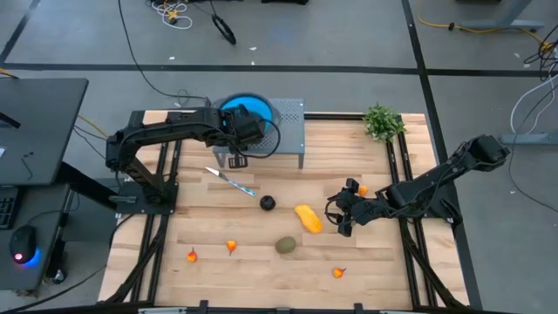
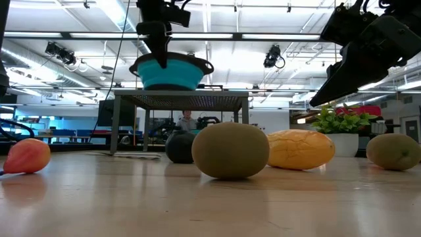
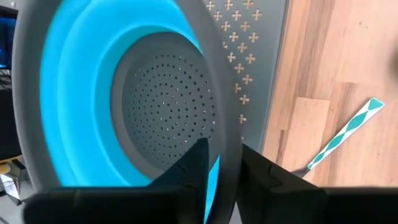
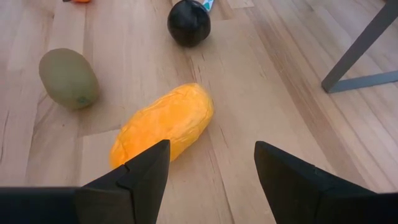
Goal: Pick & Place Fruit
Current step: Put the blue strainer bowl on top of the gray metal shelf
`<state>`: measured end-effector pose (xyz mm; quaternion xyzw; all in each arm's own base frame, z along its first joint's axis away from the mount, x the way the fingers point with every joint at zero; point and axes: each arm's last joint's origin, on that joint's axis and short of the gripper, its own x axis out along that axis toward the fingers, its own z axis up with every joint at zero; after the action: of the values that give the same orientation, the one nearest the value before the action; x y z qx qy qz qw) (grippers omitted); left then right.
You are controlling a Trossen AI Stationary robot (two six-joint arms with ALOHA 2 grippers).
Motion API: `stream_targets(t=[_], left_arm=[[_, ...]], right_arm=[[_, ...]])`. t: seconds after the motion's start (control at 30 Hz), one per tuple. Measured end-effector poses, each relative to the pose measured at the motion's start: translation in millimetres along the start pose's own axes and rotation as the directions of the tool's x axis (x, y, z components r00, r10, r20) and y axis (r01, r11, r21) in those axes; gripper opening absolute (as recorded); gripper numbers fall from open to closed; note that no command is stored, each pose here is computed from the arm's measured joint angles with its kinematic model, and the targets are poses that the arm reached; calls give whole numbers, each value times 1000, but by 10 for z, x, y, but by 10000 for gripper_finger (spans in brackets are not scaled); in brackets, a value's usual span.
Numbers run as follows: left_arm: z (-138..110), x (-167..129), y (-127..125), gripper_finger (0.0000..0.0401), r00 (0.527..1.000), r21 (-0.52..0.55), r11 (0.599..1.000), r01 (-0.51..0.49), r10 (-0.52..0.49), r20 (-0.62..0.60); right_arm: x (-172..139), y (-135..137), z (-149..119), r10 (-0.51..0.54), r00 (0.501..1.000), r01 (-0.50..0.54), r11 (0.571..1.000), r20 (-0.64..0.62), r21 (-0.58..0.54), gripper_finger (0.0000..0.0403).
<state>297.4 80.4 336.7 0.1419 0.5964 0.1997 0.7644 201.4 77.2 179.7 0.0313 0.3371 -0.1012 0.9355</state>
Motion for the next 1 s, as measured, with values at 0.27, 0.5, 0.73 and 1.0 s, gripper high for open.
stream_targets(t=[0.27,0.5,0.73,1.0], left_arm=[[-4,-24,-57,130,1000,-41,999,8,-8,-8],[-66,-31,-78,190,997,-71,997,13,-18,-69],[-53,-64,-115,216,996,-46,997,-57,54,-67],[63,-399,-99,217,995,-67,994,-86,90,51]], right_arm=[[0,1,-1,4,1000,-4,1000,-2,0,245],[0,5,-2,16,1000,-16,1000,-7,-1,245],[0,5,-2,16,1000,-16,1000,-7,0,245],[0,4,-2,15,1000,-15,1000,-7,0,245]])
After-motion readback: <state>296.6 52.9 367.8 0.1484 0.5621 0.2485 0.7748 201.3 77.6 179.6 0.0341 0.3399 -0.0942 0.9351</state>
